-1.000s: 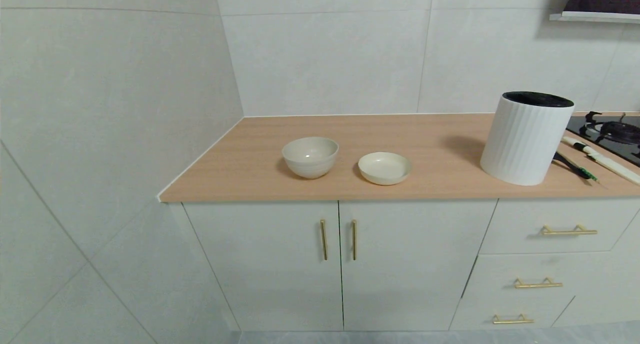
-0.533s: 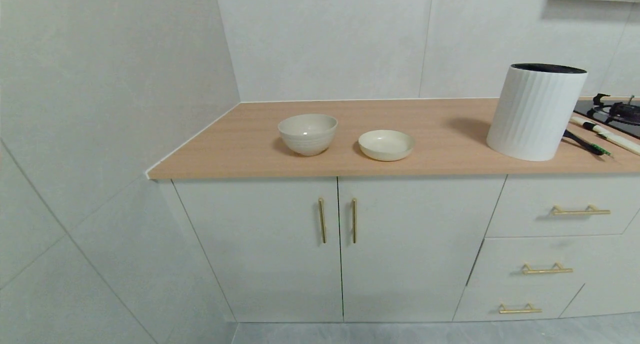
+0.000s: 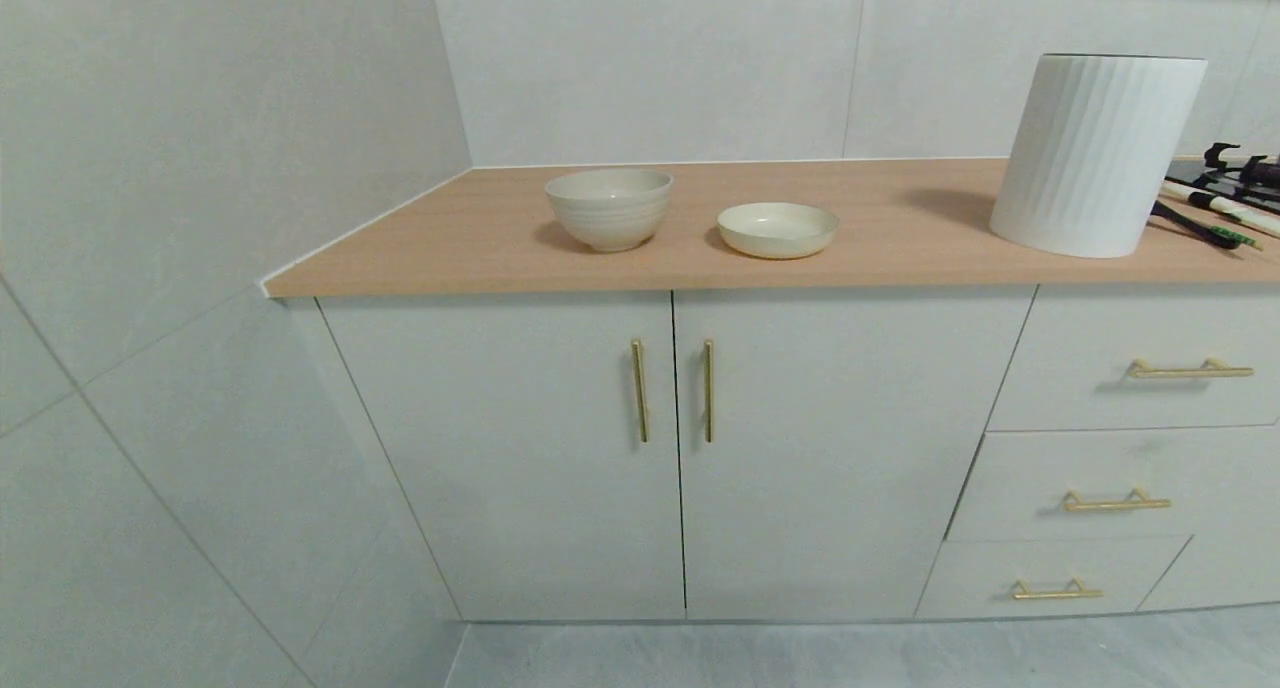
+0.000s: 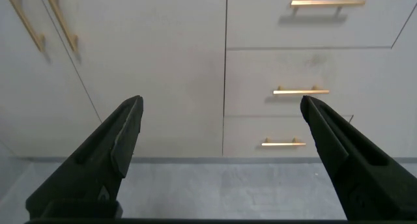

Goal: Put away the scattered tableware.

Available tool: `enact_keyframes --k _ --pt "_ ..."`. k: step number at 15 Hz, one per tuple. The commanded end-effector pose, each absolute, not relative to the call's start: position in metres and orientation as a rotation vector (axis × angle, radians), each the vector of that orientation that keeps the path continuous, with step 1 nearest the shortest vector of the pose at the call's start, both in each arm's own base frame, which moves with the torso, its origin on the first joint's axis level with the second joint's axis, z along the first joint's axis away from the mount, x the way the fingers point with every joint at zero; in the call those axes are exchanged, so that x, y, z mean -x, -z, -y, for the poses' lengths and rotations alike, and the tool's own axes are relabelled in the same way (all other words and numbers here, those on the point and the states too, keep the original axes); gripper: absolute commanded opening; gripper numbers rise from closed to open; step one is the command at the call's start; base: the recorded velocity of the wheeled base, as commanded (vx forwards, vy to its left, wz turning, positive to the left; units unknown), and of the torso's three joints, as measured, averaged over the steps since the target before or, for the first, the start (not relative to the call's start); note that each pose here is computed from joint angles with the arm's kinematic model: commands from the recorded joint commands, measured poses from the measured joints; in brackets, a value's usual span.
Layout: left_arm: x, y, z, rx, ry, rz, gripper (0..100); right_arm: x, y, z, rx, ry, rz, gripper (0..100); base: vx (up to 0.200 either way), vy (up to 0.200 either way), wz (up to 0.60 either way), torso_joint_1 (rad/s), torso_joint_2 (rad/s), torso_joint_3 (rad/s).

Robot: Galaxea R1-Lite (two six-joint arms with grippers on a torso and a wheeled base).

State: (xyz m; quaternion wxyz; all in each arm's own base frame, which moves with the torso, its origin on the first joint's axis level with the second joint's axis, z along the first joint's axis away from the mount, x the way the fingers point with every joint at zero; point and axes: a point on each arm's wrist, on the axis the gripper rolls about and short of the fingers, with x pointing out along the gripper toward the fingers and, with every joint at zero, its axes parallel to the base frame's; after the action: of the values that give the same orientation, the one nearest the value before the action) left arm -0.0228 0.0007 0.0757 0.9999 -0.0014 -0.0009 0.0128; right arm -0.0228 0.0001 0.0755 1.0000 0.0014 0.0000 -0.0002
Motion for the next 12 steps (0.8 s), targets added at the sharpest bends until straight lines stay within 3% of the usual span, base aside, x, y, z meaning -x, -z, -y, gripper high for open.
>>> enact_keyframes --k 1,4,12 --pt "0.0228 -0.0758 -0.0007 0.003 -0.026 0.003 100 0.0228 -0.0755 -0.0001 -0.003 0.0 0.0 100 0.0 0.0 0.0 -0.1 0.44 0.33" --pt "0.0228 -0.0758 -0.0007 0.003 -0.026 0.003 100 0.0228 -0.0755 -0.0001 -0.003 0.0 0.0 100 0.0 0.0 0.0 -0.059 0.32 0.245" --pt "0.0228 -0.0758 -0.0007 0.003 -0.026 0.003 100 0.0228 -0.0755 -0.0001 -0.003 0.0 0.0 100 0.0 0.0 0.0 -0.006 0.02 0.012"
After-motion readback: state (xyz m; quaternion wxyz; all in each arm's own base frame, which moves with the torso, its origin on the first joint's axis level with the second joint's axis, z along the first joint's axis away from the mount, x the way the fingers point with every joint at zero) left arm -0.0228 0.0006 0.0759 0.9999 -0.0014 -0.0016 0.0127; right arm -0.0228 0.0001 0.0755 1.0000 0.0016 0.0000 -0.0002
